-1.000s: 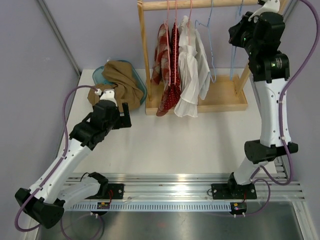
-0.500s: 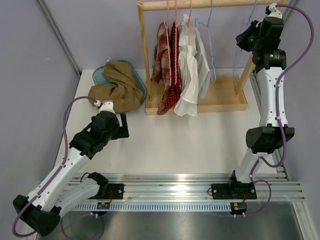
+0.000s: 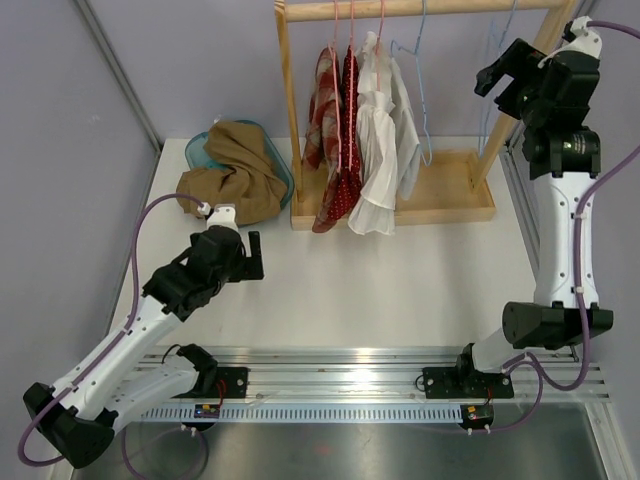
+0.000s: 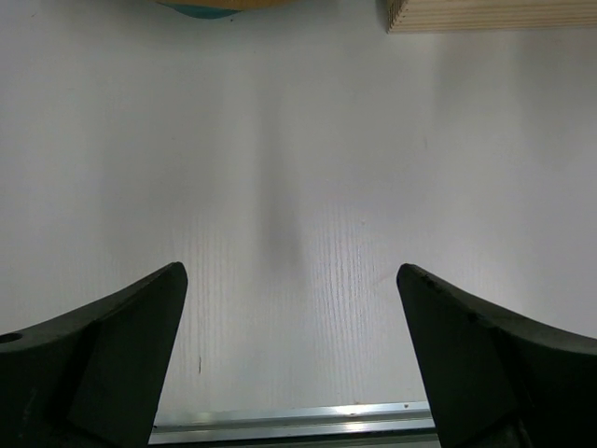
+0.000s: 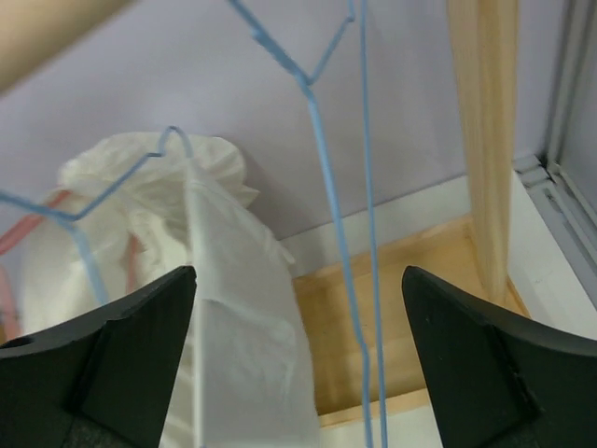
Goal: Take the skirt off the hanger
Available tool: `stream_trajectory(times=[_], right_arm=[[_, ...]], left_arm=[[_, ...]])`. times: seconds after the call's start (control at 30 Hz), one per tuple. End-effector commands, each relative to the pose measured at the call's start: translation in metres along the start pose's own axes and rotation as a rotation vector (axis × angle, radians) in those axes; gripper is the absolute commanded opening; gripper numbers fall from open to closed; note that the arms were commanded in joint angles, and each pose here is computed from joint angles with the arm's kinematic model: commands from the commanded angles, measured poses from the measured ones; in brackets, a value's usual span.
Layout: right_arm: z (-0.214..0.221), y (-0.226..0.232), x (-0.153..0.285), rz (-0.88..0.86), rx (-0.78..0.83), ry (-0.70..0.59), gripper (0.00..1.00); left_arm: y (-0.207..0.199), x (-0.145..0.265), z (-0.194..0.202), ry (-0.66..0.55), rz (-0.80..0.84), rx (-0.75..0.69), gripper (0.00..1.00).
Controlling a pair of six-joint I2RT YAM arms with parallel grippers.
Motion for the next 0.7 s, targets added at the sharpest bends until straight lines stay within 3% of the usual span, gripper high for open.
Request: stream_trajectory(times=[0.0,0.2,0.57,0.63,0.67], right_arm=[[-0.032,0.037,0.047,-0.241,-0.016,-0.097,0.99],[-0.013,0.078,0.048,-0.448,0.015,0.021,0.99],[0.045,0.097,0.001,-0.415,0.054,0.184,0.96],[0.054,0.096,-0.006,-0.406,0.051,0.201,0.88],[0.056,0.095,-0.007,-0.403,0.051,0.205,0.77]], left_arm=[[-0.002,0.0,-0.005,-0.043,-0.009,0.02,0.99],[-0.004,0.003,-0.004,-0.052,-0.001,0.013,0.99],[-0.007,0.009,-0.002,-0.064,0.003,-0.005,0.99],[-0.008,0.009,-0.001,-0.064,0.004,-0.01,0.99],[-0.009,0.009,-0.001,-0.063,0.003,-0.014,0.99]])
Point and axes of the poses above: each gripper's point midway between its finger pads, its own x axis back along the fingers, its own y axis along the line the jaws close on, z = x × y, the point moved 8 cm from there along x, back along the fingers, and after that the axes turned 7 degrees about -x, right-handed, at the moved point
